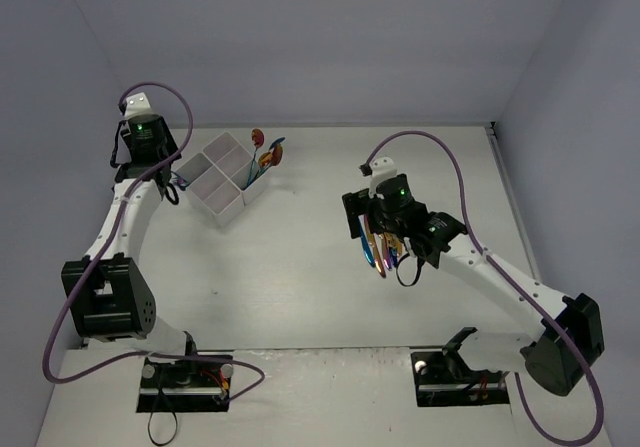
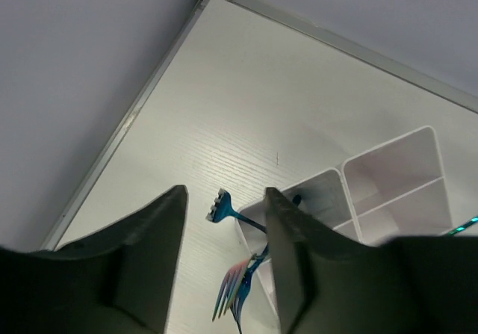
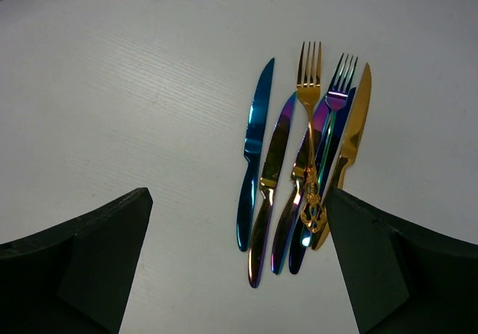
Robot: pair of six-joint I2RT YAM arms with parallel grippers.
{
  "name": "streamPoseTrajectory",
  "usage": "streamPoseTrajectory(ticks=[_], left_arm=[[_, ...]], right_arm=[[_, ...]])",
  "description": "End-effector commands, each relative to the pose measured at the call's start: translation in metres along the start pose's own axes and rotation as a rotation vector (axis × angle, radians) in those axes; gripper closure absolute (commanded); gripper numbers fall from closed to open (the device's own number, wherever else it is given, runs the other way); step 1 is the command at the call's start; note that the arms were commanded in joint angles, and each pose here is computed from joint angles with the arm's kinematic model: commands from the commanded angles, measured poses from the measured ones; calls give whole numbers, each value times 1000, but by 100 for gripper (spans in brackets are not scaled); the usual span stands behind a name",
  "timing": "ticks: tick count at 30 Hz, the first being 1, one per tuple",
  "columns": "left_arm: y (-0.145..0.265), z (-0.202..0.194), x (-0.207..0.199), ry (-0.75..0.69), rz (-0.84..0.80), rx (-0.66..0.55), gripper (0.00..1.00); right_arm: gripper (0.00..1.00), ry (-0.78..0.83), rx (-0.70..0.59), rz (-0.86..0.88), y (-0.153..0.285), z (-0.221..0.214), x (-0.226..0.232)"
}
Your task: Sort the eating utensils into containers
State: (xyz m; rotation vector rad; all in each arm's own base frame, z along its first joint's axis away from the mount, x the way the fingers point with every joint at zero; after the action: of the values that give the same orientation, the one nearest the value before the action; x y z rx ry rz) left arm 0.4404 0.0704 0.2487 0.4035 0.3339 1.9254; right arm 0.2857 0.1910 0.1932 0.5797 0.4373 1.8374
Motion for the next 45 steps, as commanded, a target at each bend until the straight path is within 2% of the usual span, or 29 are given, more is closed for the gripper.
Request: streamPoseTrajectory(ticks=[1,6,9,14,16,19,24,35,40,45], left_arm=[[49,52,8,82,-47,-128,52],[89,50,-7,93,-177,-94,39],[115,33,-27,68,-288,-51,36],[162,-11,-66,10,-491,19,36],[174,-18,-74,5,-538,27,36],[181,-56,-84,-7,-595,105,36],[184,-95,-94,-20,-648,216,36],[186,-109,-97,-55,-664,250,36],[183,-109,-100,-63,-668,263,36],[181,-108,-102,-68,-671,265,36]], right_arm=[[1,-69,-37,-54,-12,24,-17],[10,-154,55,-76,-41,19,-43],[17,-185,101,-112,-59,15,-60],[41,-192,196,-131,-88,-5,-74],[52,-184,220,-134,-96,-12,-75],[64,-159,257,-141,-108,-21,-78],[68,-109,300,-180,-124,-33,-88],[72,-74,361,-228,-148,-52,-99],[79,-67,373,-250,-152,-57,-104],[93,-56,369,-262,-152,-56,-105]])
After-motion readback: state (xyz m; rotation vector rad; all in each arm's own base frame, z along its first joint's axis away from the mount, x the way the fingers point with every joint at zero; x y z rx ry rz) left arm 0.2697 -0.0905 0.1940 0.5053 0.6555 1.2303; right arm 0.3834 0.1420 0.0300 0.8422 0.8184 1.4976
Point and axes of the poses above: each gripper's point midway between its finger pads, its own y axis back along the fingers, its own x axis along the line the jaws close on, z = x × y, the point moved 2 cm from there along y, back along the fingers, and after that the axes turned 12 degrees about -y, right-handed, at the moved point
